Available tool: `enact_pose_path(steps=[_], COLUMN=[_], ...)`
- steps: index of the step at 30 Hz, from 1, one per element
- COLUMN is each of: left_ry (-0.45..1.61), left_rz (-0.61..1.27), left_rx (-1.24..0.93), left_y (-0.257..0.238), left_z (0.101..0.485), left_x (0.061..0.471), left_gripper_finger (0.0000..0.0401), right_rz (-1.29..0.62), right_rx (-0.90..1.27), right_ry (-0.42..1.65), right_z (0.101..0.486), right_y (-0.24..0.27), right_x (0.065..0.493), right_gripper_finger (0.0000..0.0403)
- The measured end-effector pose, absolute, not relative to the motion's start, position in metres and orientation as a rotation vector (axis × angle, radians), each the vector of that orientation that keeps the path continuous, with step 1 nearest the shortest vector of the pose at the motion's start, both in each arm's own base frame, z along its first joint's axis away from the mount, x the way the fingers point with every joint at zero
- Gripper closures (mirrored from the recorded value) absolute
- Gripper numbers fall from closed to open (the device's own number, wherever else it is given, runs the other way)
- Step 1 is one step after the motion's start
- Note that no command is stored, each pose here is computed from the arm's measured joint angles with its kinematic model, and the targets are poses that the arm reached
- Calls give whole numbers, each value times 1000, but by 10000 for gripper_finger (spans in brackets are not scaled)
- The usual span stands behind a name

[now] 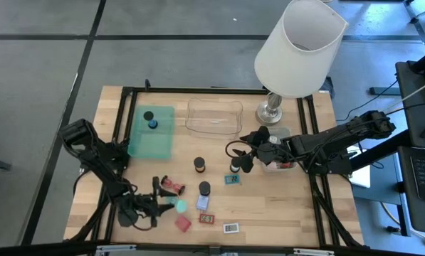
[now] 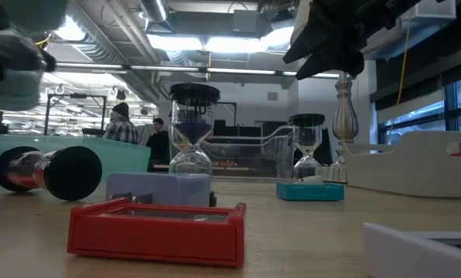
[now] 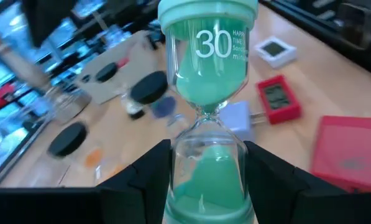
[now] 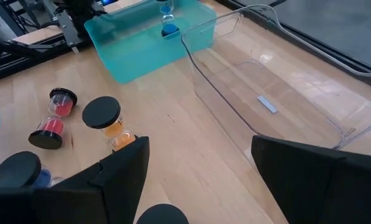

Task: Pick & Place Office items
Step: Put the light blue hourglass into the green bin

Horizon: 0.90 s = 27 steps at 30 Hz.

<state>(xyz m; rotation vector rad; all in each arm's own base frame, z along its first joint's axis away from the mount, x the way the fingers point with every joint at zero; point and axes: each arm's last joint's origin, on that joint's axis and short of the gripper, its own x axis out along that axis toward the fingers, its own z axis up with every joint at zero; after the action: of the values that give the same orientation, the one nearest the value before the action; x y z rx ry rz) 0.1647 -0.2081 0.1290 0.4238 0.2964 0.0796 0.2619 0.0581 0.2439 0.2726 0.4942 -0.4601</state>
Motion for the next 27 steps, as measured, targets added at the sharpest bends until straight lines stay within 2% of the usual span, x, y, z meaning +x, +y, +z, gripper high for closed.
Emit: enact_pose_path(steps=[8, 12, 15, 21, 27], left_ry=[194, 174, 164, 158, 135], left_rz=[202, 211, 232, 260, 316], left_rx=[269, 271, 317, 441, 575], left_y=[-196, -195, -191, -179, -157], left_z=[127, 131, 135, 142, 154], left_x=[160, 166, 172, 189, 211], left_gripper_finger=[232, 232, 232, 232, 227], right_rz=[-459, -424, -309, 54, 97], right_rx=[271, 258, 186, -18, -150], right_ry=[484, 413, 318, 114, 64], right_z=[245, 252, 265, 288, 286], right_y=[58, 60, 63, 74, 77], right_x=[263, 267, 274, 283, 290], right_gripper_finger=[117, 117, 117, 117, 117])
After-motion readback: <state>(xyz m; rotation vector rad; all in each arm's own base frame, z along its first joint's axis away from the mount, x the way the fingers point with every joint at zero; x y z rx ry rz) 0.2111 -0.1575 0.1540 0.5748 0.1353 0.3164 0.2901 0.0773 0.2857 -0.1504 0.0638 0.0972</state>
